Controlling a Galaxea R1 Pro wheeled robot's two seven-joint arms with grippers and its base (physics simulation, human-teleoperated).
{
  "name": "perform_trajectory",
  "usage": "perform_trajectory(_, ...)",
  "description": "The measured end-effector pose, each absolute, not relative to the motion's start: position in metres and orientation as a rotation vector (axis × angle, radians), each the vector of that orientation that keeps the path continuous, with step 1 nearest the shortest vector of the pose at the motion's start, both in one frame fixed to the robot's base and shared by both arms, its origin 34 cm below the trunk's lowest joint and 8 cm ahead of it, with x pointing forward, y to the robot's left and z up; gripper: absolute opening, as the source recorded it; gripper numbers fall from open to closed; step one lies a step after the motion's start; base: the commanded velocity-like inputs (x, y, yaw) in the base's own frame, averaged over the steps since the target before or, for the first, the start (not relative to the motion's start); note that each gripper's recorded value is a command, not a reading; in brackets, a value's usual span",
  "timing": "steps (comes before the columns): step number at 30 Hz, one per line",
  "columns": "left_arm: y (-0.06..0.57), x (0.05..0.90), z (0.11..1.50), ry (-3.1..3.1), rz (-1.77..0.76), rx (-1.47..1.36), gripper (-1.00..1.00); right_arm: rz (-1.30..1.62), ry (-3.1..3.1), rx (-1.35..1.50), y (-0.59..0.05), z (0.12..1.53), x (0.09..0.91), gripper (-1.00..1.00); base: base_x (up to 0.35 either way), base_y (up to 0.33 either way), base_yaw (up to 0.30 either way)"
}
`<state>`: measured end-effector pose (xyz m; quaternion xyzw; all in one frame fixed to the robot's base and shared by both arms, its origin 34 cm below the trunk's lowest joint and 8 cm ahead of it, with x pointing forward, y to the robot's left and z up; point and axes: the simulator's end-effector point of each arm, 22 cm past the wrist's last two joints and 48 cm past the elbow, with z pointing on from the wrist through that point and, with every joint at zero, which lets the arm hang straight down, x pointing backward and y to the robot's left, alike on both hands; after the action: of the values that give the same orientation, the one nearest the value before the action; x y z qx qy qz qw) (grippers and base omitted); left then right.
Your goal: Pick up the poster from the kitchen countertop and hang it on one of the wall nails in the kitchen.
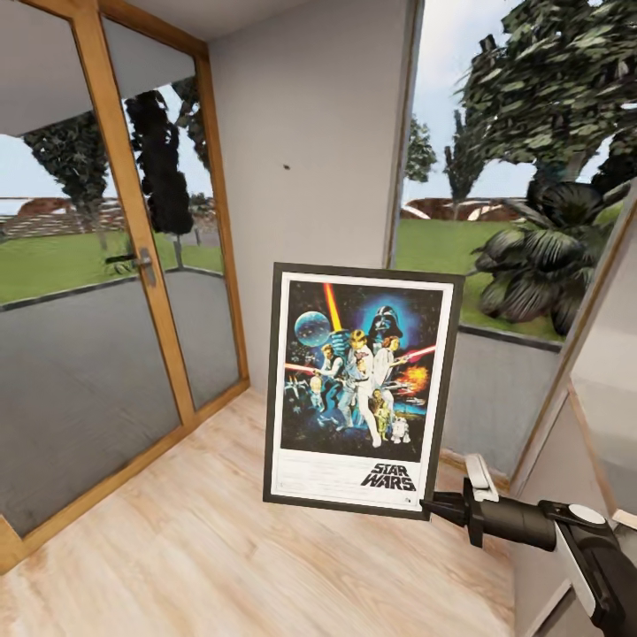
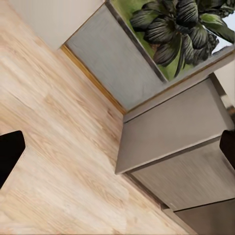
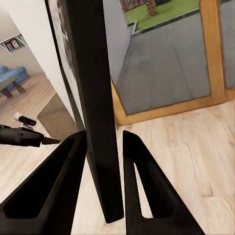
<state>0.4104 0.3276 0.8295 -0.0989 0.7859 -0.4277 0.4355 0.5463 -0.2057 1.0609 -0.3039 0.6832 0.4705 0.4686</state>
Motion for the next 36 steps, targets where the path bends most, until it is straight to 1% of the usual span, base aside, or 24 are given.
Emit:
perform_trajectory(8, 0.328, 0.411, 0.831, 1.952, -1.064, -0.244, 1.0, 1.151, 1.672, -0.747, -0.206, 1.063, 0.546, -1.0, 0.268, 0.258, -0.174)
perform_trajectory(32, 0.328, 0.415, 0.837, 1.933, -1.064, -0.232, 1.0, 1.139, 1.654, -0.757, -0.206, 1.072, 0.545, -1.0, 0.246, 0.278, -0.254)
perform_trajectory(36, 0.328, 0.415, 0.838, 1.931, -1.064, -0.231, 1.0, 1.138, 1.652, -0.758, -0.206, 1.073, 0.544, -1.0, 0.205, 0.308, -0.116)
